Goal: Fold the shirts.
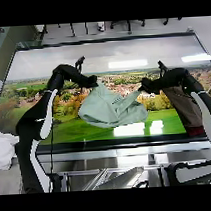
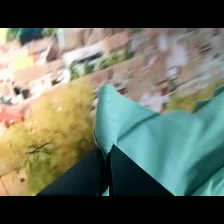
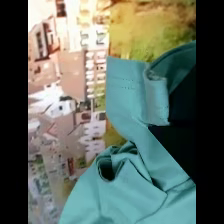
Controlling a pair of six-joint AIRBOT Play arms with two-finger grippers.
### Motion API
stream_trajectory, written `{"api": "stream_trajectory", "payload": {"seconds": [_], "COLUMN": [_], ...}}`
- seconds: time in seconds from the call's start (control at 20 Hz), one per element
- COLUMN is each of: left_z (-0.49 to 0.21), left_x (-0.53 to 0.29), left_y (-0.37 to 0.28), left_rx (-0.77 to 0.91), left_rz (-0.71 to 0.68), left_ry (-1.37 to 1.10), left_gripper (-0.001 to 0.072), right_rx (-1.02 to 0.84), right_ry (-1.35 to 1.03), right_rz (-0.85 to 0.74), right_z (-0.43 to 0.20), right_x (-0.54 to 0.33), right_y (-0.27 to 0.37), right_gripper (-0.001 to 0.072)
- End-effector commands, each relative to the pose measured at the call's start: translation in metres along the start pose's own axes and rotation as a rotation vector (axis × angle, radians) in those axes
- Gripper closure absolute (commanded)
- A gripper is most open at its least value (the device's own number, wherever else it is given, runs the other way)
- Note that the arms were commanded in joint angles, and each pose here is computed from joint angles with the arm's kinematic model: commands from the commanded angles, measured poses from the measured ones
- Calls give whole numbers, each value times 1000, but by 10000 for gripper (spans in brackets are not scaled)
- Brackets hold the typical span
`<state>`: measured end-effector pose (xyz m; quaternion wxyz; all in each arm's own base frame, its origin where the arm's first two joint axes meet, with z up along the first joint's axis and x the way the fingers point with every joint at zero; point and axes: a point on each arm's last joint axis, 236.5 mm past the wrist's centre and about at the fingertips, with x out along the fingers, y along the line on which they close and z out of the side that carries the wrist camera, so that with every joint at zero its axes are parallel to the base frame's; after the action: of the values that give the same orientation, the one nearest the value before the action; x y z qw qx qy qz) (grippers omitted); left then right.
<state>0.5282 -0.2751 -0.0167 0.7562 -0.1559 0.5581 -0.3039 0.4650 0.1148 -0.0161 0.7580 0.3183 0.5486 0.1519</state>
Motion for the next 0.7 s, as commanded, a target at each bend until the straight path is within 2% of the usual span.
{"api": "stream_trajectory", "payload": {"seconds": [0.0,0.15,0.35,0.5,0.65], "left_z": [42,53,63,23,-59], "left_x": [-76,-162,-339,-497,-620], "left_y": [-29,-50,-136,-214,-279], "left_rx": [56,89,256,382,492], "left_rz": [6,15,26,50,93], "left_ry": [-187,-302,-647,-1029,-1399], "left_gripper": [694,695,695,695,695], "right_rx": [-82,-183,-397,-632,-838], "right_ry": [-105,-263,-592,-947,-1262], "right_rz": [40,84,177,222,243], "right_z": [21,45,56,20,-53], "right_x": [-46,-112,-262,-410,-524], "right_y": [39,88,191,278,339], "right_gripper": [690,690,690,690,690]}}
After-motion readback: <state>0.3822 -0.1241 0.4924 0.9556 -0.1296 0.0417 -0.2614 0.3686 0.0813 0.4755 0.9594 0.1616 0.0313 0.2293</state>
